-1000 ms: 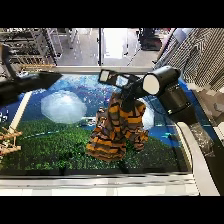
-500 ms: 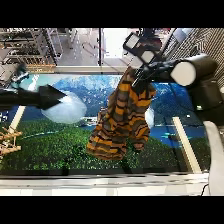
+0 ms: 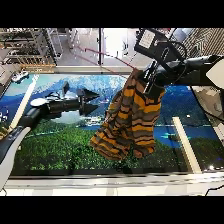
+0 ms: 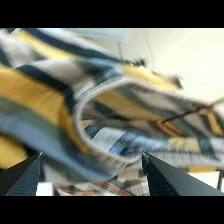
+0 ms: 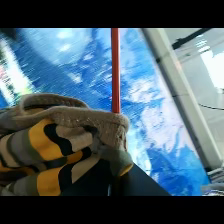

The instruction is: Fold the clothes and pants, and hang the long-sleeved shirts on hangers.

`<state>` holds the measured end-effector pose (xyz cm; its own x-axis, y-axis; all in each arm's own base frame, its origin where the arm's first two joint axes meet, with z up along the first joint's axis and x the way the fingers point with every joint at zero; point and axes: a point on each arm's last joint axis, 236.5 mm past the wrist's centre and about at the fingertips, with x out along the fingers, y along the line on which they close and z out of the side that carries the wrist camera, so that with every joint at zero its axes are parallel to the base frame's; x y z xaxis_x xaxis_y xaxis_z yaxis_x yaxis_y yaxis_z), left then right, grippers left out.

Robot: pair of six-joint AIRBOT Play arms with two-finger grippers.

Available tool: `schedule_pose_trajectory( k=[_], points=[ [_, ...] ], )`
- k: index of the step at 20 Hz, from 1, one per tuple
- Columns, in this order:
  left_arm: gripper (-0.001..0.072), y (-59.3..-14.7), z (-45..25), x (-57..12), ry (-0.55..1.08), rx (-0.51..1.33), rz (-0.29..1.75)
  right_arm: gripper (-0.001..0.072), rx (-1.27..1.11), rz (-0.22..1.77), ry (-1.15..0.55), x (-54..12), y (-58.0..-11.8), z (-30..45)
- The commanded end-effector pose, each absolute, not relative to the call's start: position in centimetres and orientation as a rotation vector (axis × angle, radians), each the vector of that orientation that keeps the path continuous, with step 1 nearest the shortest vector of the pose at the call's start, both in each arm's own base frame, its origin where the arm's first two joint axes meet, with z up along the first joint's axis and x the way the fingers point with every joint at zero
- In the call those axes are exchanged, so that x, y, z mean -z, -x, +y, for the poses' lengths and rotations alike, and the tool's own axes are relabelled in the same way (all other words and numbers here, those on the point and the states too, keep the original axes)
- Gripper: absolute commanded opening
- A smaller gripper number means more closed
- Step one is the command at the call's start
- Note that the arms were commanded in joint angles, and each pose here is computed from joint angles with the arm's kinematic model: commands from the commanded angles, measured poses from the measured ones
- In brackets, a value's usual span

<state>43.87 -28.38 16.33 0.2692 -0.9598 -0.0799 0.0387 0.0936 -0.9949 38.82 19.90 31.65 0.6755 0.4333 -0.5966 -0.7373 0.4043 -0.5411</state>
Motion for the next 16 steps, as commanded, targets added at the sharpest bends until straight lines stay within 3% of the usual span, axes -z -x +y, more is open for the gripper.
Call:
schedule_pose_trajectory(
  k=[1, 5, 10, 11, 13, 14, 15, 16],
  points=[
    [0.0699, -43.4, -31.8, -16.4, 1.231, 1.061, 1.038, 0.0015, -0.805, 0.413, 0.890, -31.1, -37.8, 20.1],
    [0.0700, -41.4, -35.6, -13.2, 1.037, 1.055, 1.095, 0.0015, -0.806, 0.411, 0.889, -31.2, -37.8, 20.1],
    [0.0687, -42.6, -37.5, -10.4, 1.031, 1.015, 1.126, 0.0015, -0.846, 0.395, 0.870, -31.3, -37.2, 21.3],
    [0.0540, -42.5, -38.0, -10.6, 1.022, 1.035, 1.127, 0.0015, -0.849, 0.392, 0.871, -31.3, -37.1, 21.4],
    [0.0165, -42.9, -38.5, -11.1, 1.000, 1.051, 1.095, 0.0015, -0.855, 0.392, 0.873, -31.3, -36.9, 21.6],
    [0.0063, -43.5, -38.4, -11.2, 0.986, 1.046, 1.054, 0.0015, -0.856, 0.397, 0.865, -31.3, -36.8, 21.6],
    [0.0012, -44.6, -37.8, -11.4, 0.980, 1.036, 1.002, 0.0015, -0.852, 0.414, 0.844, -31.2, -36.6, 21.5],
    [0.0012, -46.1, -36.7, -11.9, 1.006, 1.010, 0.956, 0.0014, -0.850, 0.439, 0.829, -30.9, -36.4, 21.2]
  ],
)
